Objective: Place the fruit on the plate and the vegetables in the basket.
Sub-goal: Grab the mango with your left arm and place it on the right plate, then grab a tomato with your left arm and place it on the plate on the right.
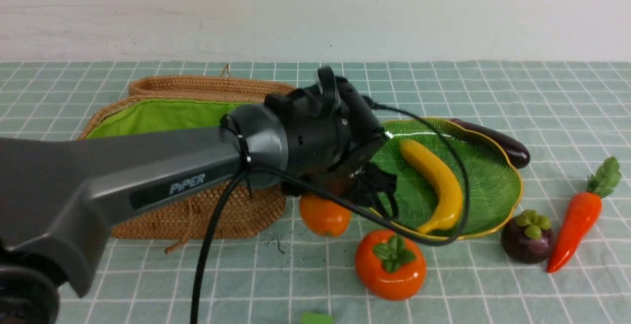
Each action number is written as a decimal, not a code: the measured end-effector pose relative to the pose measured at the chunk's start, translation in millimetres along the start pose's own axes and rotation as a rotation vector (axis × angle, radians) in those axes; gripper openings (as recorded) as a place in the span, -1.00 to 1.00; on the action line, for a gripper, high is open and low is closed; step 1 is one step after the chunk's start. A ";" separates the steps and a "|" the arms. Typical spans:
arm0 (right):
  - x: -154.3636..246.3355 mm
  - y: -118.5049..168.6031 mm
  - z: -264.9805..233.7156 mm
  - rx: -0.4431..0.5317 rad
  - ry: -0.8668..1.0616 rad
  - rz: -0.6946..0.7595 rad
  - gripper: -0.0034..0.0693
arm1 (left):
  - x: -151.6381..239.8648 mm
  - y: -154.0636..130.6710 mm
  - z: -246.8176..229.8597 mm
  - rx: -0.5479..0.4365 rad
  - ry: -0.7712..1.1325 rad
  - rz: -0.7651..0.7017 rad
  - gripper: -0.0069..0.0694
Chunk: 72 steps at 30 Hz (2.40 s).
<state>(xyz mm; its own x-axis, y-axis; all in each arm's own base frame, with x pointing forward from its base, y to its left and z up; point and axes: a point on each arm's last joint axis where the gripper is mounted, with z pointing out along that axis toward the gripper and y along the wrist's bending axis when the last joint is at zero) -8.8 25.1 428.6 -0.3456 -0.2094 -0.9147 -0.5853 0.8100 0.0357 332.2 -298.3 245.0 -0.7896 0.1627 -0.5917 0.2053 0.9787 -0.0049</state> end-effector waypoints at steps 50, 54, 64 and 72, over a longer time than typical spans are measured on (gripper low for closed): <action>5.2 -10.1 -0.7 0.114 0.051 0.112 -0.49 | 0.5 -36.4 -113.7 0.184 0.165 0.510 -0.85; 6.6 -9.5 -3.5 0.119 0.042 0.108 -0.49 | 55.1 -72.4 -95.8 0.179 0.190 0.692 -0.78; 14.7 -4.5 -19.2 0.128 -0.016 0.092 -0.51 | 79.1 -97.8 -40.3 0.131 0.112 0.831 0.43; 14.6 -2.8 -19.3 0.111 -0.019 0.097 -0.56 | 90.4 -96.8 1.7 -0.042 0.117 0.817 0.67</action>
<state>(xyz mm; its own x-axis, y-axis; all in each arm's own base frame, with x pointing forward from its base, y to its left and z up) -26.3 9.2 422.9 -0.3817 -0.1179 -0.9167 -0.4652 0.8816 0.0803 241.9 -378.6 190.6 -0.4563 0.8350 -0.3076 0.7212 0.5495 0.4219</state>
